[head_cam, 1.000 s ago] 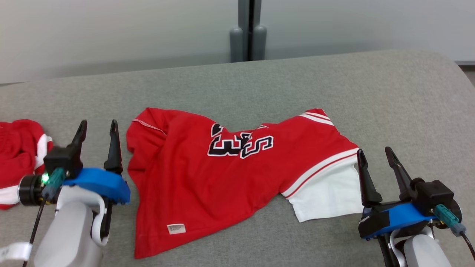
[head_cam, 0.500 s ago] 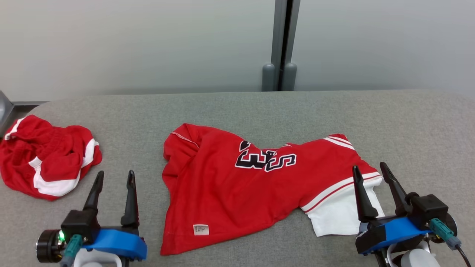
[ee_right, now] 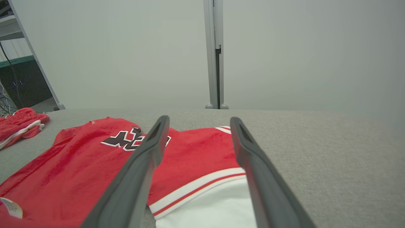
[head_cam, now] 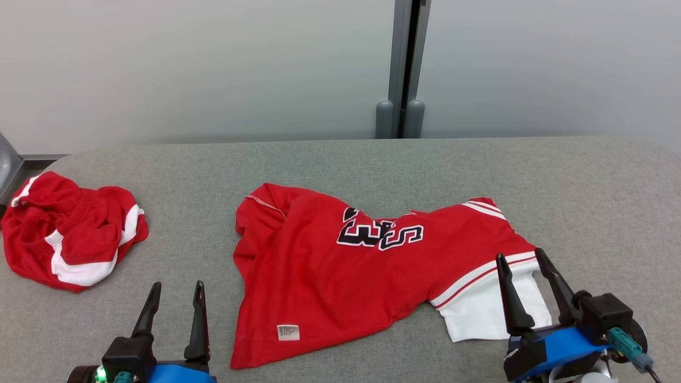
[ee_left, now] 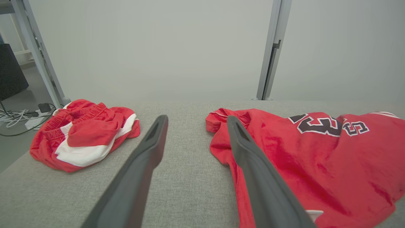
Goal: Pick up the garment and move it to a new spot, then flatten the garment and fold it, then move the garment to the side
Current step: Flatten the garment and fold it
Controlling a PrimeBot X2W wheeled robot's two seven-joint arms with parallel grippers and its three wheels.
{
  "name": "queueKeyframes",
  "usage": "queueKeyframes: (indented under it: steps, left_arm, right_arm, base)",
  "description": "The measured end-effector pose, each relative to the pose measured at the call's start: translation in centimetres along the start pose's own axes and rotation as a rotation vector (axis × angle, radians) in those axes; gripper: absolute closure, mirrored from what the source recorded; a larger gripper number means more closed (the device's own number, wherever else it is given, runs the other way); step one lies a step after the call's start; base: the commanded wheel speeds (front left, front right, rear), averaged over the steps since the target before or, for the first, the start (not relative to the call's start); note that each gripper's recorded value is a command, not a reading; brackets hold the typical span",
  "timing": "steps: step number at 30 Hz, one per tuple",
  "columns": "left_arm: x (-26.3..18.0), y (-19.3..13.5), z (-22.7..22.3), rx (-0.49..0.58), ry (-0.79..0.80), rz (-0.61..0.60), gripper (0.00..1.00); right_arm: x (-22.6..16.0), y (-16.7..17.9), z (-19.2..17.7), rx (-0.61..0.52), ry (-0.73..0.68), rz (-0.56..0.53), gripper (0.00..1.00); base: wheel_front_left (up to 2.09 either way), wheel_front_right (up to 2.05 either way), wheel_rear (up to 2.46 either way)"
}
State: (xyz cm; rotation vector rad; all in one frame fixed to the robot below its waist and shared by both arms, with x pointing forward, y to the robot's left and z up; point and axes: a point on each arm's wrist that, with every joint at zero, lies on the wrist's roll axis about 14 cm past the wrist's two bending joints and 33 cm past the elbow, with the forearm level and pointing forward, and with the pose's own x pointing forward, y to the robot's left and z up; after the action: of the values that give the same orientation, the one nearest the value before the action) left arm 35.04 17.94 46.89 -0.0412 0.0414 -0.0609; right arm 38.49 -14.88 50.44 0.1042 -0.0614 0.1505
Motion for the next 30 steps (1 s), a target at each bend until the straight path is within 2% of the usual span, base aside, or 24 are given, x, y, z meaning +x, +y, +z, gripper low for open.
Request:
queueKeyframes:
  steps: [15, 24, 30]
  left_arm:
    - [0.1, 0.3, -0.5, -0.003, 0.016, 0.014, 0.0]
    - [-0.4, -3.5, -4.6, -0.04, 0.147, -0.111, 0.0]
    - [-1.0, -4.8, -8.0, -0.053, 0.264, -0.148, 0.0]
  right_arm:
    - [-0.5, -0.5, -0.9, 0.0, 0.041, -0.015, 0.0]
    - [-1.5, -3.8, -4.0, -0.024, 0.148, -0.113, 0.0]
    - [-2.3, -5.0, -6.5, -0.021, 0.225, -0.15, 0.0]
  base:
    - [0.0, 0.0, 0.0]
    - [0.0, 0.0, 0.0]
    - [0.0, 0.0, 0.0]
